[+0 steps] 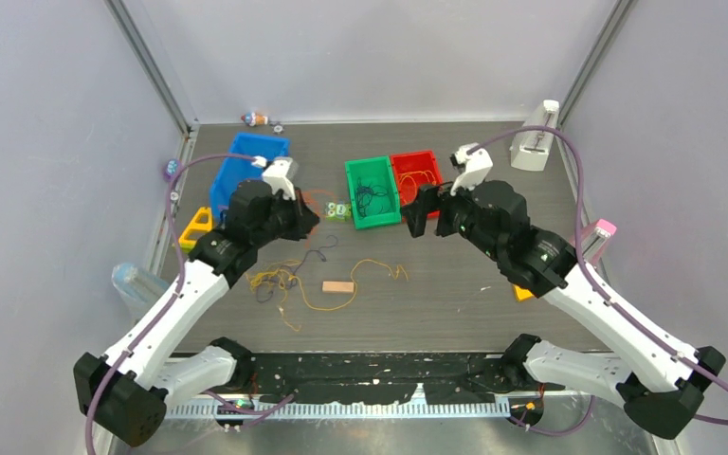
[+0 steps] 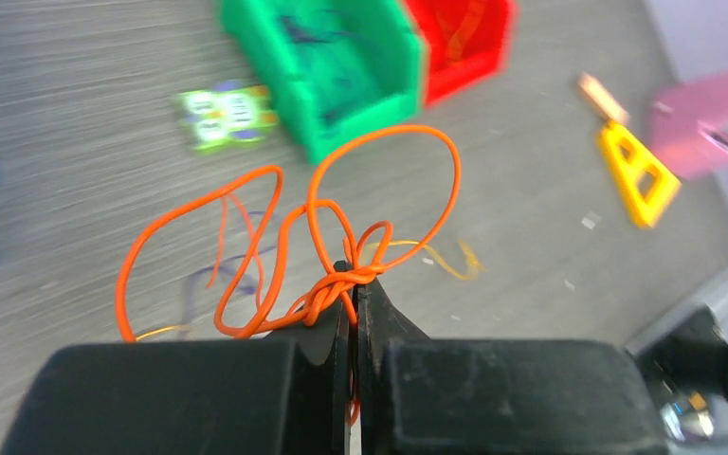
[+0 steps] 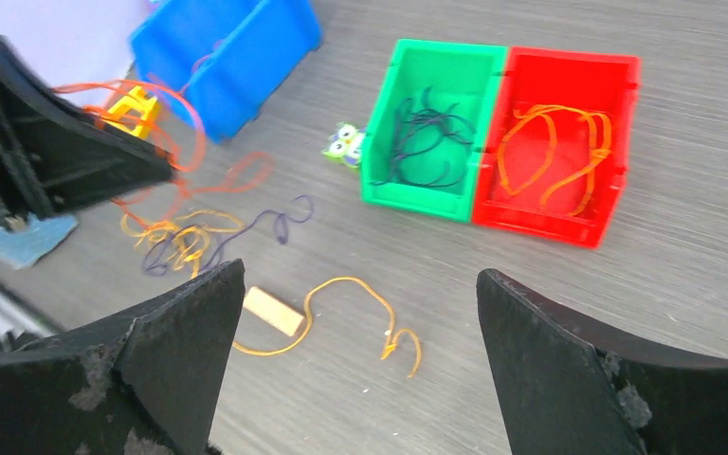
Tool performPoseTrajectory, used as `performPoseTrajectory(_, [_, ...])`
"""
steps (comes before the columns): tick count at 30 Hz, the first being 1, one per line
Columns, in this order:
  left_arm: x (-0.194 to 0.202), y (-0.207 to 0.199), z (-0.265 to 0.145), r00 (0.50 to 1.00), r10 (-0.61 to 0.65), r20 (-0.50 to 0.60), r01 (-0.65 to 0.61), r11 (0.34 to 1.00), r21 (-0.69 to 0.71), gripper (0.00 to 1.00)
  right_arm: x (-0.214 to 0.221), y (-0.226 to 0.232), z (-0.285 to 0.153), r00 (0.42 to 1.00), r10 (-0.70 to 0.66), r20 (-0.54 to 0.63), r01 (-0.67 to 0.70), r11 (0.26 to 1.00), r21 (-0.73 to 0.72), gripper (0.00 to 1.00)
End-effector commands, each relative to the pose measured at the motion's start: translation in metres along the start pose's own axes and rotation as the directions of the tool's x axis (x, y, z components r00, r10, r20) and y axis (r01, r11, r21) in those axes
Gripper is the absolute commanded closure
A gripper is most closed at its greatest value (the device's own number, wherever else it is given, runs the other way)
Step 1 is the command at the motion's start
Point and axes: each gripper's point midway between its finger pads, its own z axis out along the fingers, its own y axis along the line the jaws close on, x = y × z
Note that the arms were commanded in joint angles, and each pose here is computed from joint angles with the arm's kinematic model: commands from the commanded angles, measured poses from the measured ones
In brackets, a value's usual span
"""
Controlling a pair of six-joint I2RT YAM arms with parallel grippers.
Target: Untangle the cables
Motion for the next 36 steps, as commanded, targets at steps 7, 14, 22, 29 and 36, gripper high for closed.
performPoseTrajectory(7, [-0.082,0.131,-0.056,0.974,0.043,0.223,0.083,0.848,-0.524,1.0,0.013,-0.039,0.005,0.988,0.018,0.151,-0.04,0.989,0.144,0.03])
performPoseTrajectory(14, [-0.129,0.178,-0.052,0.96,0.022,0.28,0.151,0.8,-0.581,1.0,0.026,-0.038,0.015,0.991,0.002,0.131,-0.019,0.991,0.133,0.03])
performPoseTrajectory(22, [-0.113,0.263,0.004,0.958,-0.177,0.224,0.277,0.767,-0.578,1.0,0.051,-0.04,0.023,0.995,0.012,0.102,-0.024,0.993,0.116,0.04])
performPoseTrajectory(29, [-0.075,0.263,0.041,0.939,-0.344,0.025,0.306,0.799,-0.517,0.34,0.08,-0.047,0.027,0.999,0.043,0.03,-0.047,0.989,0.143,0.03])
performPoseTrajectory(36, [-0.075,0.218,0.007,0.971,-0.239,0.012,0.206,0.812,-0.546,0.12,0.137,-0.056,0.043,0.978,0.072,-0.196,-0.03,0.978,0.205,0.02])
